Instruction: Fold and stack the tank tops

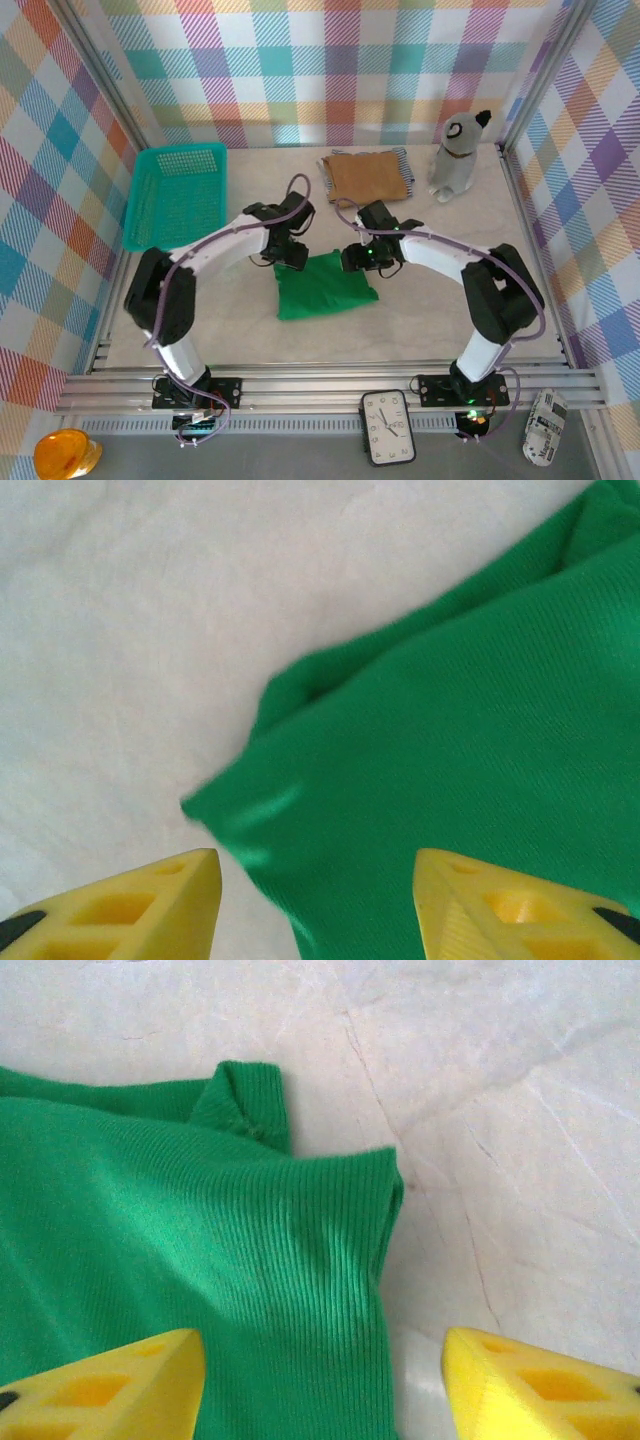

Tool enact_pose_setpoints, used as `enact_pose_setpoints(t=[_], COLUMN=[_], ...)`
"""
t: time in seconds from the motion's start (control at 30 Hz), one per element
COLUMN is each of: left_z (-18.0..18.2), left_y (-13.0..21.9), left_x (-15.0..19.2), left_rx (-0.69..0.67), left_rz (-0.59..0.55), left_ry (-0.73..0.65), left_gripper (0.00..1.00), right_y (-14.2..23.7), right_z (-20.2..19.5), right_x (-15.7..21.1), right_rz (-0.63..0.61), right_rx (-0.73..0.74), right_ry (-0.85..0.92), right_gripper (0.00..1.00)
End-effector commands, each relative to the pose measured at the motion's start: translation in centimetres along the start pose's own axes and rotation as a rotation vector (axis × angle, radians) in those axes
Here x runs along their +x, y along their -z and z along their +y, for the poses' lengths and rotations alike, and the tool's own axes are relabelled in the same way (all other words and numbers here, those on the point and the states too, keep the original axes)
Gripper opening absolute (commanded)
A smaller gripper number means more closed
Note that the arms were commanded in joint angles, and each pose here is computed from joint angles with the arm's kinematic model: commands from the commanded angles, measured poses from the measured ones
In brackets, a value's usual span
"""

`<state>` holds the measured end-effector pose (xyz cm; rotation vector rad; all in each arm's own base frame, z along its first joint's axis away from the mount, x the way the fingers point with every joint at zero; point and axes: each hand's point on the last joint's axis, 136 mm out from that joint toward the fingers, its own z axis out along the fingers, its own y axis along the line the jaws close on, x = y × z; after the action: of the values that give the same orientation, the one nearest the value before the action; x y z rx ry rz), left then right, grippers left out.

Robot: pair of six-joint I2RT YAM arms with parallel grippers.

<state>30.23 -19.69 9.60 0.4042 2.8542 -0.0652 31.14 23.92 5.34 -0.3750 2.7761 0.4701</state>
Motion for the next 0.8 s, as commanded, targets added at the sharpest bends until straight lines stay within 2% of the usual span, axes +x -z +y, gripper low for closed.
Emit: enact_pose_setpoints(t=[0.0,0.13,0.3,0.47,0.67,0.77], left_z=[-0.3,-1.8,-1.5,-2.4,-3.2,-2.9], left_y=[-0.7,-1.7,-3.9,-4.9,-3.9,-5.4], left_x=[4.2,5.6,7.4,6.5,4.4,5.5], left_rx=[0.092,0.23,0.226,0.282,0.313,0.281], left_rz=[0.093,0.074,0.101,0.078,0.041,0.105], left_ry=[0.195,0.313,0.345,0.353,0.337,0.325], left_gripper=[0.54,0.54,0.54,0.53,0.52,0.51], right_y=[-1.5,-2.8,-3.4,-4.2,-4.8,-4.7], right_z=[-0.1,-0.7,-0.9,-1.5,-1.9,-1.9], right_x=[0.4,1.6,2.6,3.6,4.7,4.7], right_rz=[0.035,0.081,0.106,0.13,0.153,0.155], right_rx=[0.005,0.034,0.107,0.156,0.186,0.188], right_ry=[0.024,0.041,0.107,0.118,0.13,0.132], right_gripper=[0.6,0.55,0.51,0.44,0.41,0.41])
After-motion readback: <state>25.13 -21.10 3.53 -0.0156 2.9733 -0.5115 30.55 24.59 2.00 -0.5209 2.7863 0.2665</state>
